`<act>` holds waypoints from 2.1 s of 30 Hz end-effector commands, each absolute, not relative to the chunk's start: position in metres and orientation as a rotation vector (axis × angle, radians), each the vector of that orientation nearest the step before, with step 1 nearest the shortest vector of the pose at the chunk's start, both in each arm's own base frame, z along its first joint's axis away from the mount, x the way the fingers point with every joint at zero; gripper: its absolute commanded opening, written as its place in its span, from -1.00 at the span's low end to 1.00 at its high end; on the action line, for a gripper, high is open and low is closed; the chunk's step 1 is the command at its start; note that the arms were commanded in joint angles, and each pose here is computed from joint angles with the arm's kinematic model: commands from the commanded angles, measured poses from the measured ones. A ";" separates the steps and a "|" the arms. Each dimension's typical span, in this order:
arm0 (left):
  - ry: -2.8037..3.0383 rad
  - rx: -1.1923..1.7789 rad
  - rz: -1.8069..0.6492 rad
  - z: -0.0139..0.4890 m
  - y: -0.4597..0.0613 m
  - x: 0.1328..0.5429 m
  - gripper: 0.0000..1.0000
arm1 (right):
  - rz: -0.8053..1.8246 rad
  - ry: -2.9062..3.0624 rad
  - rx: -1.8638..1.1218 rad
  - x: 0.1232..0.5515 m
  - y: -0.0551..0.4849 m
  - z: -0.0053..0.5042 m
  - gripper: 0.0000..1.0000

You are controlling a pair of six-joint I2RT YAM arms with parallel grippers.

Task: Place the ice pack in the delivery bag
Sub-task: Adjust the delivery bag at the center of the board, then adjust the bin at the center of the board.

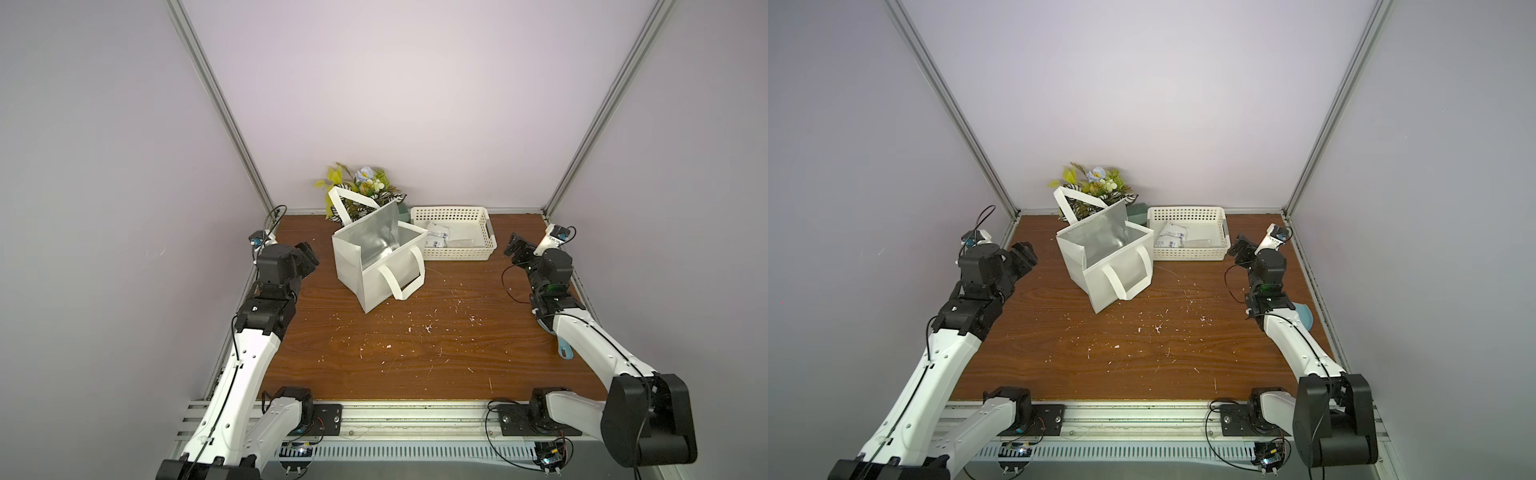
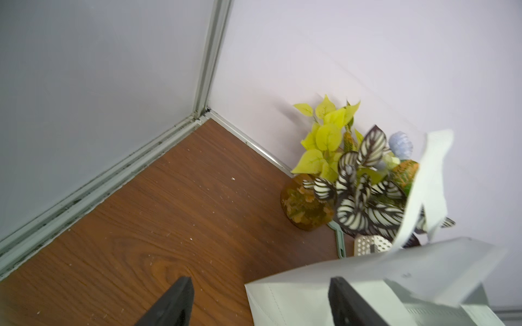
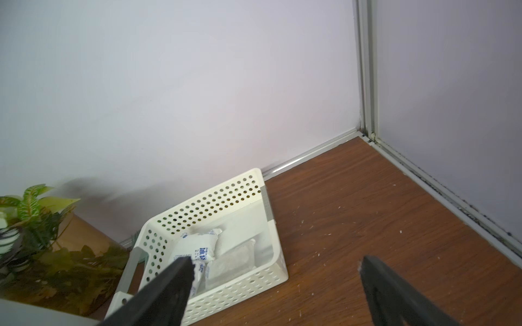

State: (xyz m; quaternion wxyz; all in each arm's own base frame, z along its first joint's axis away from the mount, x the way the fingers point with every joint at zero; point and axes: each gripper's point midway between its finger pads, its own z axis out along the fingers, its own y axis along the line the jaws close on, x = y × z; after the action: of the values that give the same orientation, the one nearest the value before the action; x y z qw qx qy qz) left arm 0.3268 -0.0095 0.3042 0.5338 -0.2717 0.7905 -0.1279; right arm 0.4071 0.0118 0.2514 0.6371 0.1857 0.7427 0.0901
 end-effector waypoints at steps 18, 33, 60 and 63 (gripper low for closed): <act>2.293 -0.509 -0.287 0.262 -0.128 0.322 0.37 | 0.136 1.820 0.253 0.438 0.077 0.249 0.98; 2.265 -0.415 -0.081 0.266 -0.099 0.333 -0.91 | 0.202 2.245 0.026 0.544 0.166 0.165 0.73; 2.239 -0.248 0.016 0.290 -0.073 0.342 -1.00 | 0.209 2.603 -0.187 0.411 0.165 0.066 0.37; 2.246 -0.244 0.006 0.289 -0.075 0.342 -1.00 | 0.194 2.647 -0.187 0.391 0.157 0.056 0.36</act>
State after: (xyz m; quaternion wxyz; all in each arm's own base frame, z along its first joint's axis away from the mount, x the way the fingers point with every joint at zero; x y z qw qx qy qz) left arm 0.3396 -0.0768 0.2804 0.4223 -0.1017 0.9007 0.0027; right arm 0.4414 0.1701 0.0999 0.3378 -0.0603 0.9353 0.0863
